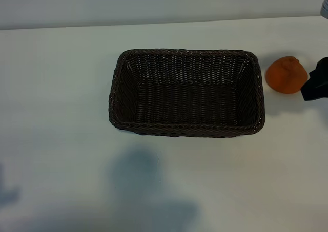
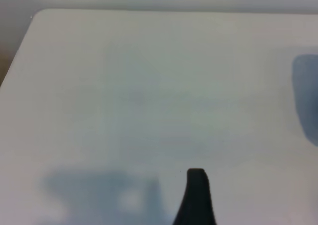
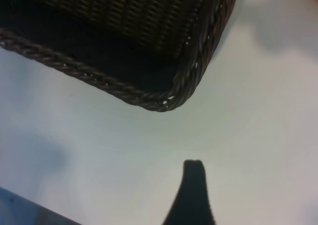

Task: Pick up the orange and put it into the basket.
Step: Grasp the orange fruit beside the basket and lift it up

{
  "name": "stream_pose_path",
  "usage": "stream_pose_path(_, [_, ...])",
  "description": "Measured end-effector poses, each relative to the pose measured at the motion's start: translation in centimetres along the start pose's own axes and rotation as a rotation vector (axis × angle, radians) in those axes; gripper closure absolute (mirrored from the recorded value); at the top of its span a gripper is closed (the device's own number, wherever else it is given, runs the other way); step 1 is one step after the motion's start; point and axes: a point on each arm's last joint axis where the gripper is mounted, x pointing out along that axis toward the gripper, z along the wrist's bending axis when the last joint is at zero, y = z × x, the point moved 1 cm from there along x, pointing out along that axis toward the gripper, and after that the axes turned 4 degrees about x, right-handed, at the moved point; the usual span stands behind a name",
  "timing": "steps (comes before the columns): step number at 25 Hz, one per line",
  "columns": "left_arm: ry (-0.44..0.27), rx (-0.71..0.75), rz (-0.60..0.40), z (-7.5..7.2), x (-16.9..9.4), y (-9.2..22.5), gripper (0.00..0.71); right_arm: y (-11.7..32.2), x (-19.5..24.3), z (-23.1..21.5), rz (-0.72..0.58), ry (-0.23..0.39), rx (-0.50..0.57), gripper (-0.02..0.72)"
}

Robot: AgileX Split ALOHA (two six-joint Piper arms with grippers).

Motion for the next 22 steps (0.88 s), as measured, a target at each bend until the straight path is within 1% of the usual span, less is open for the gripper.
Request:
stream_pose_path(3, [0.001, -0.001, 0.0, -0.1, -0.5, 1.4, 0.116, 0.0, 0.0, 0.0, -0.001, 0.0, 0.0, 0.125])
stream_pose_path(8, [0.013, -0.01, 0.036, -0.3, 0.4, 2.9, 0.116, 0.0, 0.0, 0.0, -0.001, 0.0, 0.0, 0.125])
stream_pose_path(13, [0.022, -0.012, 0.136, -0.5, 2.6, 4.8, 0.117, 0.0, 0.0, 0.0, -0.001, 0.0, -0.001, 0.126])
stream_pose_path(15, [0.027, -0.011, 0.178, -0.5, 3.1, 5.5, 0.117, 0.0, 0.0, 0.0, -0.001, 0.0, -0.001, 0.125])
stream_pose_path(22, [0.034, -0.011, 0.182, -0.6, 3.3, 5.7, 0.117, 0.0, 0.0, 0.0, -0.003, 0.001, -0.002, 0.125])
